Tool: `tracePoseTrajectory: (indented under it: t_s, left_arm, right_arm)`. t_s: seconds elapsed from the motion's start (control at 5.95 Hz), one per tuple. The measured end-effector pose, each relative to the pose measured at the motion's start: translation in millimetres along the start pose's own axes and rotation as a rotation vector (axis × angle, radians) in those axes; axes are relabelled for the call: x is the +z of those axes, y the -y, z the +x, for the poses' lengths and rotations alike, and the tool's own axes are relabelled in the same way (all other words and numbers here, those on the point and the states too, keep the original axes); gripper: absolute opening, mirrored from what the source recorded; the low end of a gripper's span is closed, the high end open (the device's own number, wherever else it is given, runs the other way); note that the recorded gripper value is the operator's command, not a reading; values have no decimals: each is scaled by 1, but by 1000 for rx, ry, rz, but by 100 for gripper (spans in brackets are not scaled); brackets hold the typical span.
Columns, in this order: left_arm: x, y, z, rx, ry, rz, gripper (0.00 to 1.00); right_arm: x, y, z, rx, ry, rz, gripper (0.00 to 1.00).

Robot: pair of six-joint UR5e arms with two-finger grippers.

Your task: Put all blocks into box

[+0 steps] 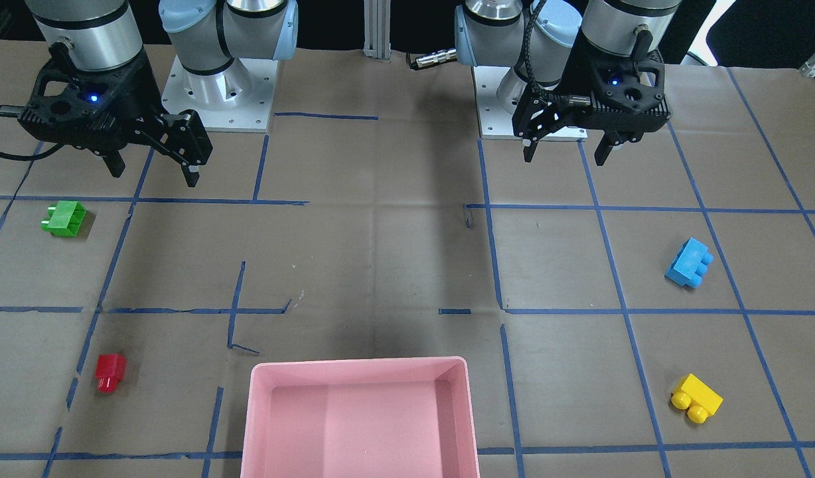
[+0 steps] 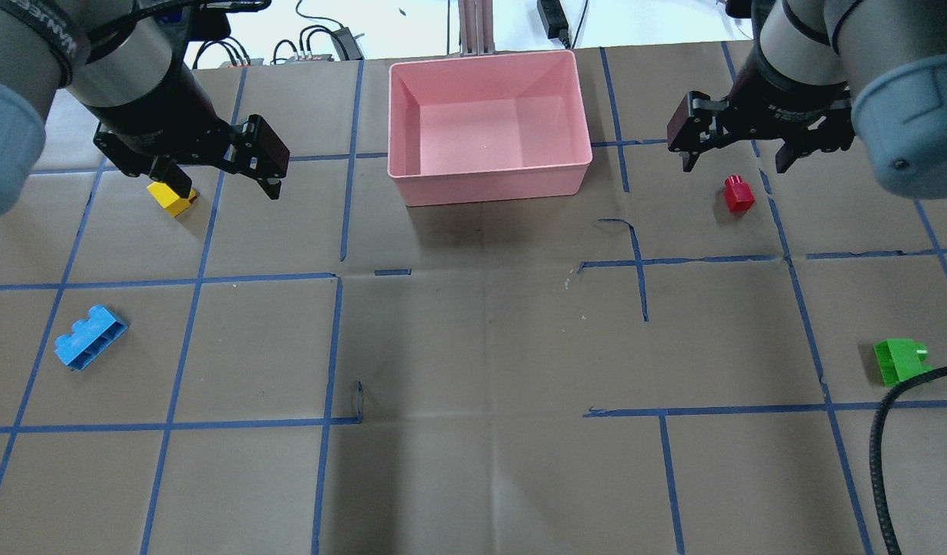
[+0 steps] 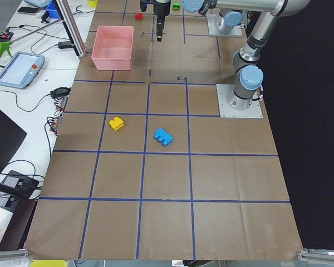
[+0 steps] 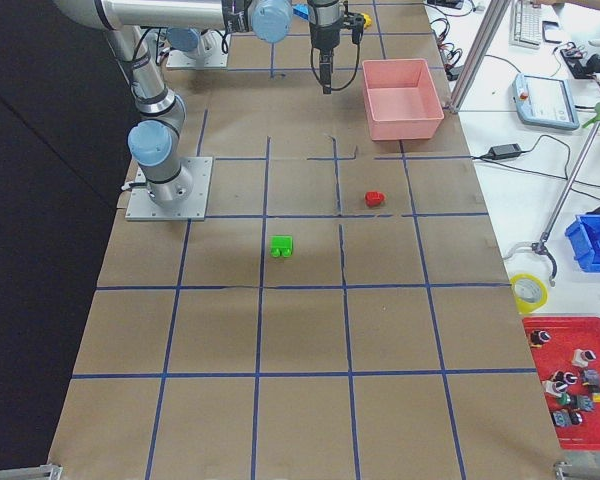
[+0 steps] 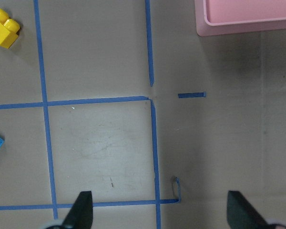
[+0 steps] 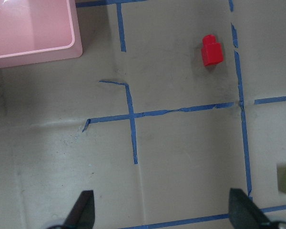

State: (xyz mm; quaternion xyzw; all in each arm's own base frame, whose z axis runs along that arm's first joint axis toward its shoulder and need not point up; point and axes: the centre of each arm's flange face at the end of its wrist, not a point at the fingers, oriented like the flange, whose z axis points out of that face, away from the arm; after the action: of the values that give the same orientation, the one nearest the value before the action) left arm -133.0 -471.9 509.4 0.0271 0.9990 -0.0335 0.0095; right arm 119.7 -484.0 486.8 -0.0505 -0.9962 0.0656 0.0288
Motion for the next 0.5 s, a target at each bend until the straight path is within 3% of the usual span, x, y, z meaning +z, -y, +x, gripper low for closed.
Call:
tracePoseTrajectory:
  t_s: [0.5]
  left_arm:
    - [-1, 2, 0, 1, 1, 10, 99]
  right_arm:
    - [-1, -1, -2, -3, 2, 1, 100]
